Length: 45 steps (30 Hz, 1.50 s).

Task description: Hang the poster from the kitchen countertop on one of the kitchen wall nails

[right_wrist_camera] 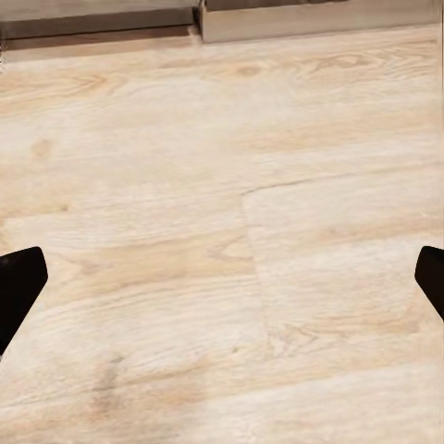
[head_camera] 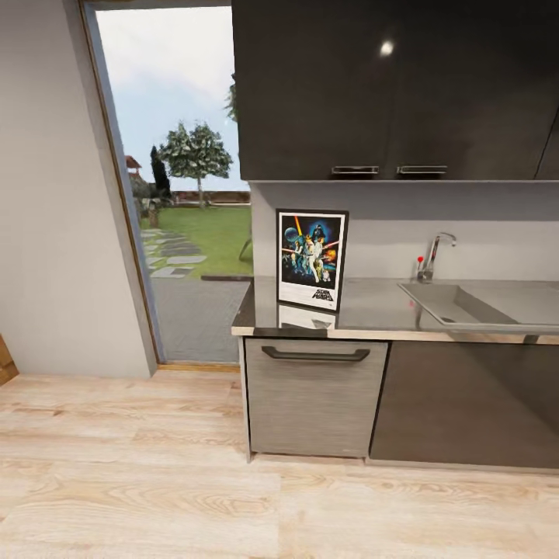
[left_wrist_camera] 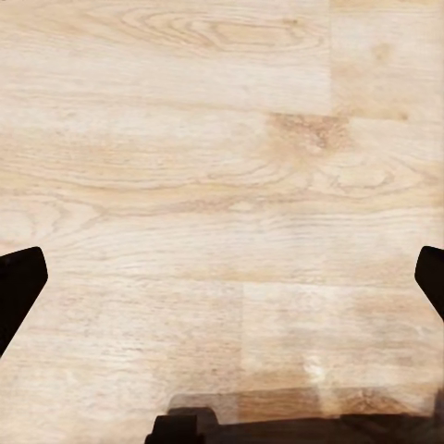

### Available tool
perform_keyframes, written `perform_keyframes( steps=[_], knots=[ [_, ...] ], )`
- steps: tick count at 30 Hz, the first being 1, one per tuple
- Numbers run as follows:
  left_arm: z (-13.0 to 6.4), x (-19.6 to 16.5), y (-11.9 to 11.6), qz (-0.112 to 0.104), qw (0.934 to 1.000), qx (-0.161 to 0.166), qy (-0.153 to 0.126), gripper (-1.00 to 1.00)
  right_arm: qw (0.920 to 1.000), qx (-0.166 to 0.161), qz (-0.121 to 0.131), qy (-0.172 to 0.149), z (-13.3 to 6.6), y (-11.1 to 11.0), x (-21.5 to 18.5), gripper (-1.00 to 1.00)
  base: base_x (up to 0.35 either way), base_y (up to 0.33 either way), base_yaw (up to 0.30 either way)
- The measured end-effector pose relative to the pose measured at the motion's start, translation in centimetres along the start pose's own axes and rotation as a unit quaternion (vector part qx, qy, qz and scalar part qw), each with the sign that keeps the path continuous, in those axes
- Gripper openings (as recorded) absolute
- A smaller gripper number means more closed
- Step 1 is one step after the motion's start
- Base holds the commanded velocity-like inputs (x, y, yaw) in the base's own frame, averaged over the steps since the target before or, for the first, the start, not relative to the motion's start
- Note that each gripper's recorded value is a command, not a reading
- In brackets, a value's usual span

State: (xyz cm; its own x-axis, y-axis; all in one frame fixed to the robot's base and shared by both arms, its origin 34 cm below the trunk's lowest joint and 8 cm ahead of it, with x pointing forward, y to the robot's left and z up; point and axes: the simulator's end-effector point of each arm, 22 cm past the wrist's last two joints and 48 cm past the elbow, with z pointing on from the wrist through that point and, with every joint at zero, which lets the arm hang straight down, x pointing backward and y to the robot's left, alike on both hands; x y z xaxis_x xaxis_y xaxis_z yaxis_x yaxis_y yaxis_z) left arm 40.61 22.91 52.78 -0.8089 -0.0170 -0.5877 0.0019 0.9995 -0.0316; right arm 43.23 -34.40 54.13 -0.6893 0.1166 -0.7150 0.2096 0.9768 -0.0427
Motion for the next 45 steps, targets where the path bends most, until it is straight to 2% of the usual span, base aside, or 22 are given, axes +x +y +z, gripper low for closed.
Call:
perform_keyframes(
  steps=[4,5,7,13,17,18,22,26,27,29,31,38,42,44,45],
  knots=[
    [0.0,-0.1,0.0,-0.001,1.0000,0.000,-0.001,1.00,0.9986,0.000,0.003,-0.053,0.3,0.1,-4.3,1.00,0.000,0.000,0.000],
    [0.0,-0.1,0.0,-0.002,1.0000,0.001,-0.001,1.00,0.9967,0.000,0.004,-0.081,0.3,0.2,-6.8,1.00,0.000,0.000,0.000],
    [0.0,-0.1,-0.1,-0.002,1.0000,0.001,-0.002,1.00,0.9937,0.001,0.004,-0.112,0.2,0.1,-9.6,1.00,0.000,0.000,0.000],
    [0.0,-0.1,-0.1,-0.002,1.0000,0.001,-0.002,1.00,0.9876,0.002,0.003,-0.157,-0.2,-0.2,-13.8,1.00,0.000,0.000,0.000],
    [0.0,-0.2,0.0,-0.002,1.0000,0.001,-0.002,1.00,0.9731,0.001,0.004,-0.230,-1.9,0.1,-20.7,1.00,0.000,0.000,0.000],
    [0.0,-0.2,0.0,-0.002,1.0000,0.001,-0.002,1.00,0.9652,0.001,0.005,-0.261,-3.0,0.1,-23.8,1.00,0.000,0.000,0.000],
    [0.0,-0.2,0.0,-0.002,1.0000,0.001,-0.003,1.00,0.9508,0.000,0.005,-0.310,-5.9,0.2,-30.4,1.00,0.000,0.000,0.000],
    [0.0,-0.3,-0.1,-0.002,1.0000,0.001,-0.003,1.00,0.9419,-0.001,0.004,-0.336,-8.3,0.3,-34.4,1.00,0.000,0.000,0.000],
    [0.0,-0.3,-0.1,-0.003,1.0000,0.002,-0.003,1.00,0.9365,-0.002,0.004,-0.351,-9.4,0.3,-36.2,1.00,0.000,0.000,0.000],
    [0.0,-0.3,-0.1,-0.003,1.0000,0.002,-0.003,1.00,0.9310,-0.002,0.005,-0.365,-10.5,0.4,-38.0,1.00,0.000,0.000,0.000],
    [0.0,-0.3,-0.2,-0.003,1.0000,0.002,-0.004,1.00,0.9253,-0.005,0.009,-0.379,-12.3,0.7,-42.4,1.00,0.000,0.000,0.000],
    [0.0,-0.4,-0.2,-0.003,1.0000,0.002,-0.005,1.00,0.9205,-0.015,0.025,-0.390,-14.1,1.6,-51.5,1.00,0.000,0.000,0.000],
    [0.0,-0.5,-0.1,-0.003,1.0000,0.002,-0.006,1.00,0.9219,-0.021,0.031,-0.386,-15.0,1.9,-54.9,1.00,0.000,0.000,0.000],
    [0.0,-0.5,-0.1,-0.003,1.0000,0.002,-0.006,1.00,0.9220,-0.040,0.029,-0.384,-15.7,2.8,-57.1,1.00,0.000,0.000,0.000],
    [0.0,-0.6,-0.1,-0.003,1.0000,0.002,-0.006,1.00,0.9203,-0.087,0.015,-0.381,-16.6,4.8,-58.8,1.00,0.000,0.000,0.000]
  ],
)
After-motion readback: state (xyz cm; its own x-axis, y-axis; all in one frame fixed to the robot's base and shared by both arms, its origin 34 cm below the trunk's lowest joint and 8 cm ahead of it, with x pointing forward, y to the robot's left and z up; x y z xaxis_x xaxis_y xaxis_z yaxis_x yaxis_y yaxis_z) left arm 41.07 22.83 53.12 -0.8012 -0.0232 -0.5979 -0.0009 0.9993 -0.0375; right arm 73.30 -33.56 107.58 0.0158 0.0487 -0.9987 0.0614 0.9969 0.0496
